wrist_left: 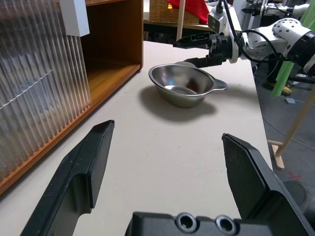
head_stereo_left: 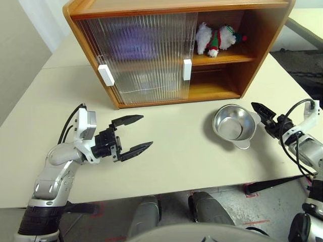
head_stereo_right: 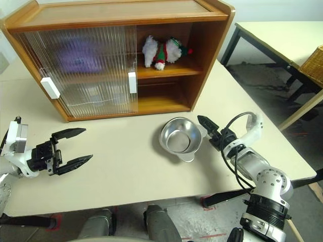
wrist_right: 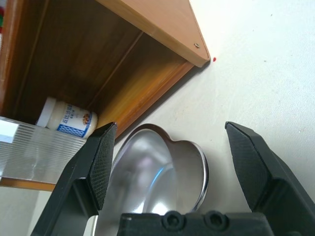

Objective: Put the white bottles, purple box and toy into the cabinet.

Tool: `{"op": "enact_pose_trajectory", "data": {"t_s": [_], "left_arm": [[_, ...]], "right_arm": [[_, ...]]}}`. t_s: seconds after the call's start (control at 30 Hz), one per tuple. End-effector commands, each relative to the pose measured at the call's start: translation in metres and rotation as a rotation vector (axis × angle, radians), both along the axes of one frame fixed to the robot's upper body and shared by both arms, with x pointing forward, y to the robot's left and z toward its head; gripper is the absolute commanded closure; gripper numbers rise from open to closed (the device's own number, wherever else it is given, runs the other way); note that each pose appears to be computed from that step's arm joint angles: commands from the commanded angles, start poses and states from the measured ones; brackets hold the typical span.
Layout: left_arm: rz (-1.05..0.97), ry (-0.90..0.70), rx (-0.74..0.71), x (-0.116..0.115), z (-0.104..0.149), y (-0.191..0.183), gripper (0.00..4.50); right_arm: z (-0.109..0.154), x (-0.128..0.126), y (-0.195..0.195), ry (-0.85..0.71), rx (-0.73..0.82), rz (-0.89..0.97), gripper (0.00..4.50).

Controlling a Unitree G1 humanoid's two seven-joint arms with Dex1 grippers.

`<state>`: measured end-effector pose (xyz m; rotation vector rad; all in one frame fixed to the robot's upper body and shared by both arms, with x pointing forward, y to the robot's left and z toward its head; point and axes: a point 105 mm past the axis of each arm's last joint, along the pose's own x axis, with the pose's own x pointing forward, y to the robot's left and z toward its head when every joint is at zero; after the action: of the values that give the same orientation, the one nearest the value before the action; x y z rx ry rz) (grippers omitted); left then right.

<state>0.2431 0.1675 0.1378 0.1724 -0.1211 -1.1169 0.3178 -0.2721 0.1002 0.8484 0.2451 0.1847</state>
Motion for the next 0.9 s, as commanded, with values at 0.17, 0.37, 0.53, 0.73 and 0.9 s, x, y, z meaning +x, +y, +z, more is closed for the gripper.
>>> {"op": "enact_pose_trajectory", "data": {"t_s": [0.17,0.37,0.53,0.73,0.9], "left_arm": [[-0.005,-0.003,0.028,0.0,0.0,0.002,0.0],[-0.004,-0.009,0.033,0.001,0.001,0.003,0.0],[0.0,-0.013,0.036,0.002,0.002,0.005,0.0],[0.002,-0.02,0.039,0.003,0.005,0.006,0.0],[-0.002,-0.019,0.039,0.003,0.005,0.005,0.0]], "right_arm": [[-0.007,-0.004,0.01,0.029,0.06,0.028,0.07],[0.001,-0.007,0.021,-0.003,0.149,0.082,1.37],[0.006,-0.005,0.02,-0.023,0.167,0.079,3.27],[0.014,-0.003,0.017,-0.05,0.181,0.074,4.46],[0.023,0.0,0.018,-0.089,0.253,0.059,4.46]]}}
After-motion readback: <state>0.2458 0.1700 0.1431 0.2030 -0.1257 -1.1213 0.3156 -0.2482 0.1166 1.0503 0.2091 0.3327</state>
